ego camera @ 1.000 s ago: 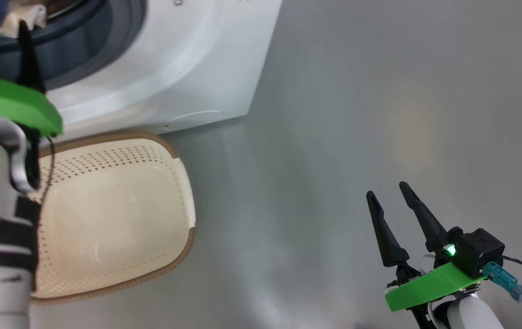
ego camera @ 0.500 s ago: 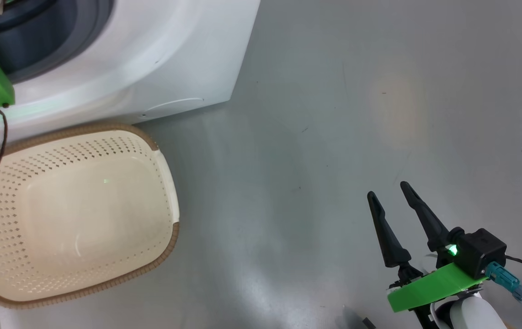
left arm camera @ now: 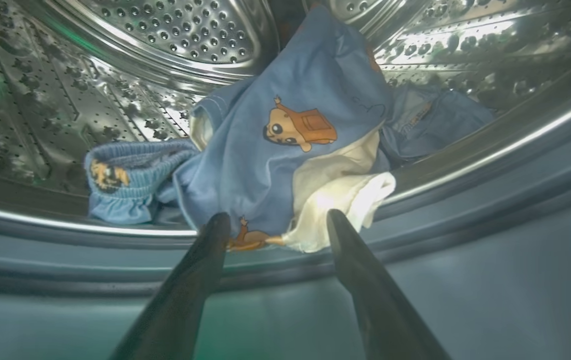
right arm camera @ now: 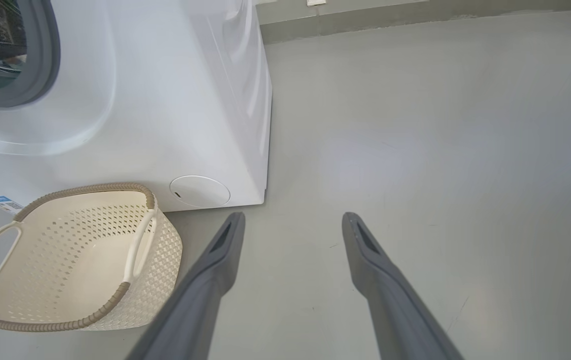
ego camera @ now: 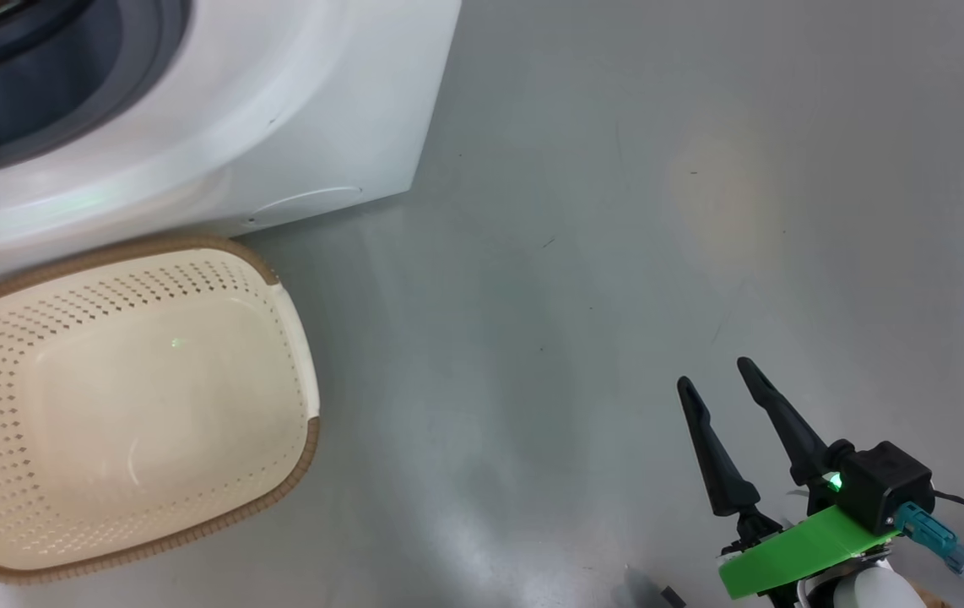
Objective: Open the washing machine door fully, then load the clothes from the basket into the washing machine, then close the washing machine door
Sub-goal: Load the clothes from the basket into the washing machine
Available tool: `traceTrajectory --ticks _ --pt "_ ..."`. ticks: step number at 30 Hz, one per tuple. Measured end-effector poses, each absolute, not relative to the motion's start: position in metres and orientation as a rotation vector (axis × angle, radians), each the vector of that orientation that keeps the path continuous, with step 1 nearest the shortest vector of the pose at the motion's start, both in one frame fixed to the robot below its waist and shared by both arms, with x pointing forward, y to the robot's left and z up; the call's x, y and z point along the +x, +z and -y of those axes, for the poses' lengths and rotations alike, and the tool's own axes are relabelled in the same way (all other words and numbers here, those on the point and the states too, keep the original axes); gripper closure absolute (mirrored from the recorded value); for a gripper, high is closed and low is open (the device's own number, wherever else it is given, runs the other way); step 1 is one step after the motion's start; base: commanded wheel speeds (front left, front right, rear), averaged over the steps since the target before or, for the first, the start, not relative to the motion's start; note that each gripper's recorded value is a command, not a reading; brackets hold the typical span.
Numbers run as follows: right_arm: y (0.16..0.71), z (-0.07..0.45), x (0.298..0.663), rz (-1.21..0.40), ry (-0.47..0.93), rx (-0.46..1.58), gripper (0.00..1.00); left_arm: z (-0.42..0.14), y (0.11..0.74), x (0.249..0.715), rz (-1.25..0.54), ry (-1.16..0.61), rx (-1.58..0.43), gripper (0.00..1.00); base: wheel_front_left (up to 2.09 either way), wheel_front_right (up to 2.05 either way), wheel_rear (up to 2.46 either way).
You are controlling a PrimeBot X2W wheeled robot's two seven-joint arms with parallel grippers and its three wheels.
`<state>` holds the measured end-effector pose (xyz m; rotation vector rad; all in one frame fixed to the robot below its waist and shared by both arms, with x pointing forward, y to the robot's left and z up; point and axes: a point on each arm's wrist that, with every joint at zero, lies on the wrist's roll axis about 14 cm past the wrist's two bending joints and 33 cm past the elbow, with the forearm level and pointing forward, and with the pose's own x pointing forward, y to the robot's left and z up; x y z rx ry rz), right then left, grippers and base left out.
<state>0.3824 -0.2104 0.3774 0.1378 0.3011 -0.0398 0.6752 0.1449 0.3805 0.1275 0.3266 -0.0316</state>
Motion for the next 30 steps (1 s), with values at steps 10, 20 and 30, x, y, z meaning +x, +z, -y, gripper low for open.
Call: traceTrajectory --ticks 10,20,30 --pt "0.372 0.216 0.374 -0.327 -0.056 0.128 0.0 -0.136 0.373 0.681 -0.368 -0.093 0.175 0.0 0.0 0.0 0.0" --pt "0.369 0.221 0.374 -0.337 -0.07 0.122 0.0 -0.135 0.368 0.686 -0.398 -0.11 0.184 1.0 0.0 0.0 0.0" --pt "0.365 0.221 0.374 -0.346 -0.072 0.121 0.0 -0.138 0.382 0.7 -0.314 -0.06 0.132 1.0 0.0 0.0 0.0"
